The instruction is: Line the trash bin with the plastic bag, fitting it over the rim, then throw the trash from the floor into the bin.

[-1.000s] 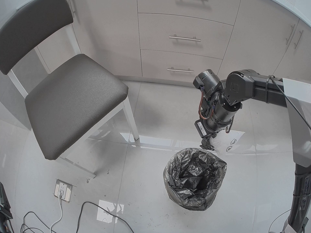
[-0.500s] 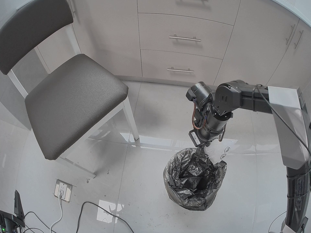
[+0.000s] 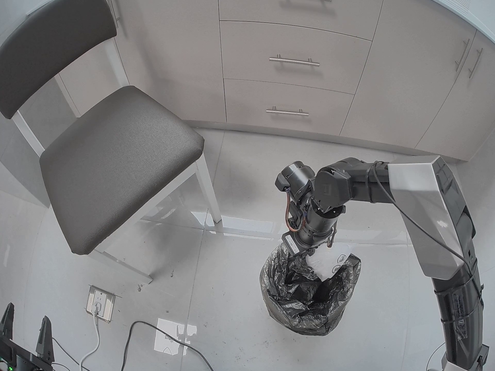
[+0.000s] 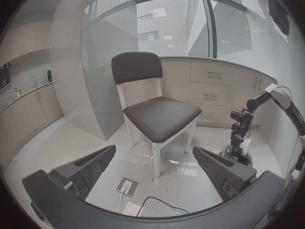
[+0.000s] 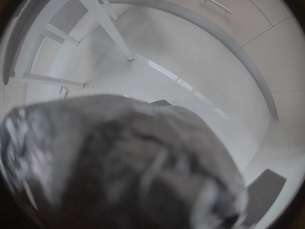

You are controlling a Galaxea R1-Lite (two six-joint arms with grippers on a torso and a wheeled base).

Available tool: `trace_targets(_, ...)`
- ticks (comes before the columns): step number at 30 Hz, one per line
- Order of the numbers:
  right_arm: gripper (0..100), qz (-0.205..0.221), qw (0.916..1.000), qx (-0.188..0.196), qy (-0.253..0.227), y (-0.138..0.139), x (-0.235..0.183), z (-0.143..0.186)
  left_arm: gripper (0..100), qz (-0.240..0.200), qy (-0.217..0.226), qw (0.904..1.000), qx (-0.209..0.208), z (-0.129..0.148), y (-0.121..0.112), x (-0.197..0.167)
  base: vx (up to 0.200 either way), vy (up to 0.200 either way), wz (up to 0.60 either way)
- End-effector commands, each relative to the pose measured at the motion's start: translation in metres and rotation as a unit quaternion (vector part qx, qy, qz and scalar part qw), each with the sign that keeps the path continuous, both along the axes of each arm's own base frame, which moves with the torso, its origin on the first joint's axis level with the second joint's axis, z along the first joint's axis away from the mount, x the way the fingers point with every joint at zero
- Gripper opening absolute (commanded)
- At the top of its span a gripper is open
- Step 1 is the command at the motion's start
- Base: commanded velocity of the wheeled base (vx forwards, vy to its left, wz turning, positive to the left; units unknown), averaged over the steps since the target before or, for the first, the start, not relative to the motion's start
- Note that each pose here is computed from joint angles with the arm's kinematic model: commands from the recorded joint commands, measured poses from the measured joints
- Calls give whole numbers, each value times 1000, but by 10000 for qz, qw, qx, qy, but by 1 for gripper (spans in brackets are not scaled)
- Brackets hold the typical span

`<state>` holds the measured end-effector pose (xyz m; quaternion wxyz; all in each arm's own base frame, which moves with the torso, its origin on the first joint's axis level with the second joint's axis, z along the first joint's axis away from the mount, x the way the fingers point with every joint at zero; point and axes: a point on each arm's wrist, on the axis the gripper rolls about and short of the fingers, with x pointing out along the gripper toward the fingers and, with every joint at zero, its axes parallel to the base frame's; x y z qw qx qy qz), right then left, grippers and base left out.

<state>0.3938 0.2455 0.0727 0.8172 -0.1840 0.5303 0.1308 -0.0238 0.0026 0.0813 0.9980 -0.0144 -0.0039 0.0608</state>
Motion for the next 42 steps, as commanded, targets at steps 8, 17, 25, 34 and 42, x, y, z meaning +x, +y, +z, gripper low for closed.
trace_targets(8,0,63,9994,-184,280,6,-1,-27,100,701,-78,9975,-94,1,3,-2,0,0,0)
trace_targets(17,0,122,9989,-261,382,10,-1,-42,100,-116,-23,9998,135,0,0,-1,0,0,0)
trace_targets(25,0,347,9975,-392,471,13,-2,-53,100,412,14,9991,130,1,2,-2,0,0,0)
trace_targets(34,0,371,9973,-424,477,13,-2,-55,100,281,6,9996,-12,0,1,-2,0,0,0)
trace_targets(42,100,361,9972,-457,474,13,-2,-57,100,159,-6,9999,11,0,1,-1,0,0,0)
